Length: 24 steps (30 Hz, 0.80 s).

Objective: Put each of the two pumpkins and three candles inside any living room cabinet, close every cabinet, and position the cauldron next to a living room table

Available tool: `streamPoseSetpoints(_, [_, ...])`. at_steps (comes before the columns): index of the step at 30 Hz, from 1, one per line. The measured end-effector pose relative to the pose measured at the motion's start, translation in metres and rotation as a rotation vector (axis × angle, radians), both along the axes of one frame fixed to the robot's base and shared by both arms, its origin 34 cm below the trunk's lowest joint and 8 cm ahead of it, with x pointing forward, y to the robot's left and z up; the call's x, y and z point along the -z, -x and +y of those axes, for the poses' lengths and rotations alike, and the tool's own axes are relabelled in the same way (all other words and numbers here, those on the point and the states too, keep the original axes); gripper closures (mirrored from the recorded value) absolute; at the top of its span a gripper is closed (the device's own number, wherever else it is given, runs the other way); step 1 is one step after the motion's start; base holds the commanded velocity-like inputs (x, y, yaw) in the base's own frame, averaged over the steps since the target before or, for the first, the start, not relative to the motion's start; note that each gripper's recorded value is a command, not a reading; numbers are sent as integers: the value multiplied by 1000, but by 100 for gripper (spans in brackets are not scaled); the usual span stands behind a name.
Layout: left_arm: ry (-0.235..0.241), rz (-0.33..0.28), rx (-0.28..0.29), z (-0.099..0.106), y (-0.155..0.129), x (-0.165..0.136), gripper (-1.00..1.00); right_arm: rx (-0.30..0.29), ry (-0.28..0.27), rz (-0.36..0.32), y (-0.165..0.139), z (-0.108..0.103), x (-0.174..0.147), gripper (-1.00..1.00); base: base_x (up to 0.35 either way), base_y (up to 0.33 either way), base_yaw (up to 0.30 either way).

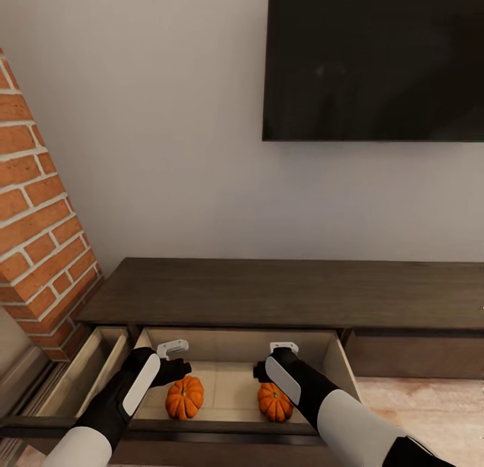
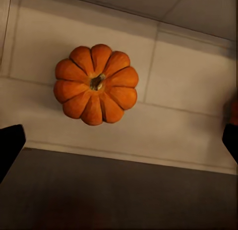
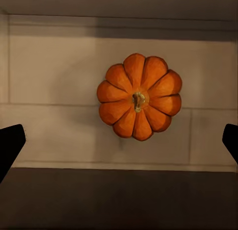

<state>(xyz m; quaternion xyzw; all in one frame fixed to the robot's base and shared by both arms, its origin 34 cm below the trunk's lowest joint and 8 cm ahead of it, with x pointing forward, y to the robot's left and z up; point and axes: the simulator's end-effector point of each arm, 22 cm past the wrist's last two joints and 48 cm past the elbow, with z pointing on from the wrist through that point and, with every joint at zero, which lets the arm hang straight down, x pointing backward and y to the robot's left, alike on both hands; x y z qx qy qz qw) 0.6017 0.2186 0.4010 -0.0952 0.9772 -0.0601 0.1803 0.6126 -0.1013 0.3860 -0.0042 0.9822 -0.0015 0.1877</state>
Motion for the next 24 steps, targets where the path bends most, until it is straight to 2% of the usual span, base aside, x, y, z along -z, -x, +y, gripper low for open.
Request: streamPoseSetpoints(24, [1, 0, 0, 0, -12, -52, -100, 9, -13, -19, -16, 1, -54, -100, -26, 0, 0])
